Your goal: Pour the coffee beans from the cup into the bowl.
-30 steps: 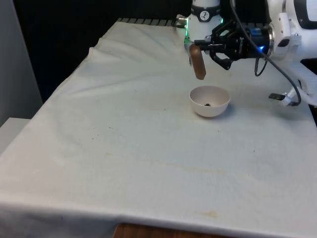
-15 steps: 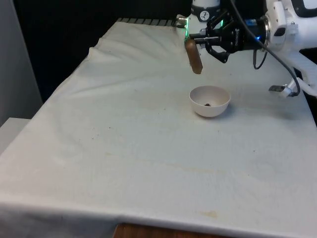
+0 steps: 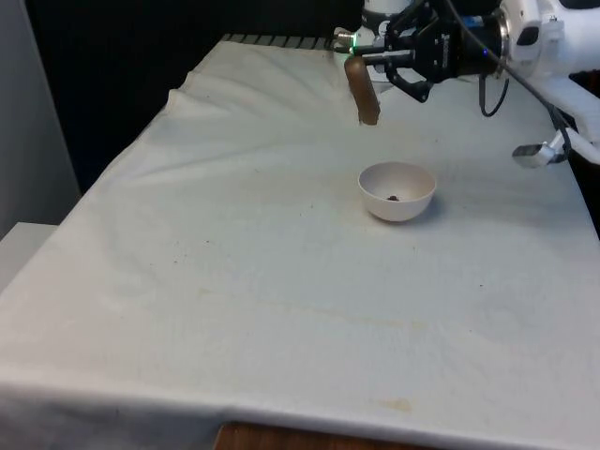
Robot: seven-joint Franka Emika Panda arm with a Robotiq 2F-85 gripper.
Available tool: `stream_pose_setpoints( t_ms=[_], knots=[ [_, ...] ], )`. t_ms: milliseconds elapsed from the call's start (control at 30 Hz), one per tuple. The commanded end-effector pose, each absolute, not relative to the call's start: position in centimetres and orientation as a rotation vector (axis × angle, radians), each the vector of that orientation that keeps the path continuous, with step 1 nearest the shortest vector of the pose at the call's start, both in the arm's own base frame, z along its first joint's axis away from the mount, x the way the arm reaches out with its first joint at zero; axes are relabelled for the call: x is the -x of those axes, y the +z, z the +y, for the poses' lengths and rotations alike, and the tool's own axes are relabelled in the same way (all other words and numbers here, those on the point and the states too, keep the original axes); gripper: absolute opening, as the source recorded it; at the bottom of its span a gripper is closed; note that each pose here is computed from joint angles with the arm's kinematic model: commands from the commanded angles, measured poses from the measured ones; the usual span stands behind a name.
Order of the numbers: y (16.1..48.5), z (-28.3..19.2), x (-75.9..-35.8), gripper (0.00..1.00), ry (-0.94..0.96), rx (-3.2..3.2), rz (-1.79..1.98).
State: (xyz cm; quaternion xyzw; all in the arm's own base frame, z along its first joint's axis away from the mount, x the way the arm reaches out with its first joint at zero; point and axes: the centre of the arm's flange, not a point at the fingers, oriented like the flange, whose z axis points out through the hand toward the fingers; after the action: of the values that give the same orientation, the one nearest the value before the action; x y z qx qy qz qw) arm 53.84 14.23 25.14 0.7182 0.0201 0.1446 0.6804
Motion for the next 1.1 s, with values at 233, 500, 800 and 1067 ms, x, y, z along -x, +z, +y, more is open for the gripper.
stream_pose_setpoints(
  t_ms=[233, 500, 800, 1067],
  knots=[
    [26.8, 13.6, -54.3, 0.0, 0.325, -1.629, 0.036],
    [27.8, 12.7, -55.0, 0.0, 0.328, -1.649, 0.012],
    [28.1, 11.5, -55.9, 0.0, 0.334, -1.693, -0.011],
    [28.1, 10.5, -56.5, 0.0, 0.339, -1.735, -0.03]
  ],
)
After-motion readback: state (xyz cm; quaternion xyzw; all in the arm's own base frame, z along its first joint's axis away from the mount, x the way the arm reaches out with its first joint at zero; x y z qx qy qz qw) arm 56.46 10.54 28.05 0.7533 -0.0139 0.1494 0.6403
